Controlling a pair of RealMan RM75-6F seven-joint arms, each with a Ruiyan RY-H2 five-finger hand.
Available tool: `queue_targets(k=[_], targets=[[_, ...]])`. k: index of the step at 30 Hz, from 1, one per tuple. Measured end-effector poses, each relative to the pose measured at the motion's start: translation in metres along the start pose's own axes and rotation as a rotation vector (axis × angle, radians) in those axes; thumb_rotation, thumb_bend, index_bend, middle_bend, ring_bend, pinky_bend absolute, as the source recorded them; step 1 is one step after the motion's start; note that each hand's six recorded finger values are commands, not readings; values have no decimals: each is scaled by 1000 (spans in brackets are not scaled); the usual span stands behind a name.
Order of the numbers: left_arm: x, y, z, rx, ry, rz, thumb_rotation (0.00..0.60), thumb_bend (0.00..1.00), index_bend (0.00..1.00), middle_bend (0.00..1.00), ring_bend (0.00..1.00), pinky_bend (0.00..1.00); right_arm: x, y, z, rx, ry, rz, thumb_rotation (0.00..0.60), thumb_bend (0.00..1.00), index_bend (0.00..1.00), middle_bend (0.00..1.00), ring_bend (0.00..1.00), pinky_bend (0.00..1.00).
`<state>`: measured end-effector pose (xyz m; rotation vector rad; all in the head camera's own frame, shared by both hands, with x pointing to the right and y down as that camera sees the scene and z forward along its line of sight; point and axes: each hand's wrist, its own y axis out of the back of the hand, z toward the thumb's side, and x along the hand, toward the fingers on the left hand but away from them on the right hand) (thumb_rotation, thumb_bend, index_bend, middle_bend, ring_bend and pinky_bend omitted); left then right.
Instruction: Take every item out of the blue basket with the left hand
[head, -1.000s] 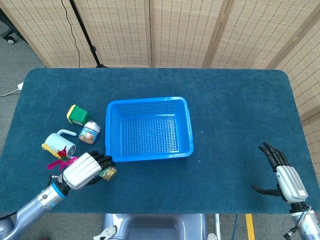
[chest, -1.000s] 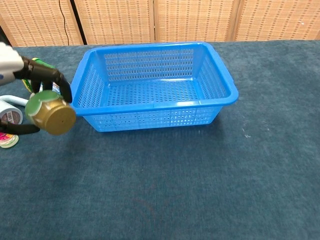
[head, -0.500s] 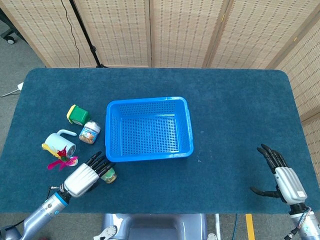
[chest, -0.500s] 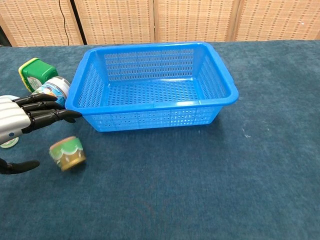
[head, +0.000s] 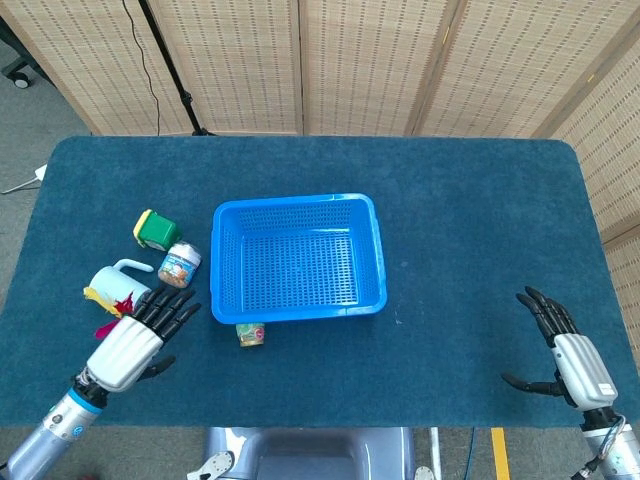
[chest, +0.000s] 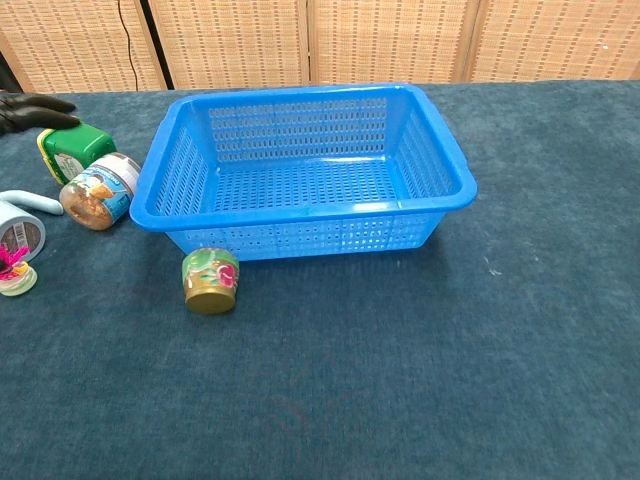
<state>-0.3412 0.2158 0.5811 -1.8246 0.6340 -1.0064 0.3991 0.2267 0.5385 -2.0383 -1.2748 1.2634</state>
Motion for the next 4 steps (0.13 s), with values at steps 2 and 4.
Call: queue_targets(k=[2, 4], targets=[[-8, 6, -9, -14, 61, 18, 600, 200, 0, 0, 0, 0, 0, 2, 0, 2, 2, -6, 600, 0, 0, 0, 0, 0], [-19, 10, -19, -32, 141, 37, 600, 200, 0, 0, 0, 0, 0, 5, -1, 17, 5, -16, 600, 0, 0, 0, 0, 0]])
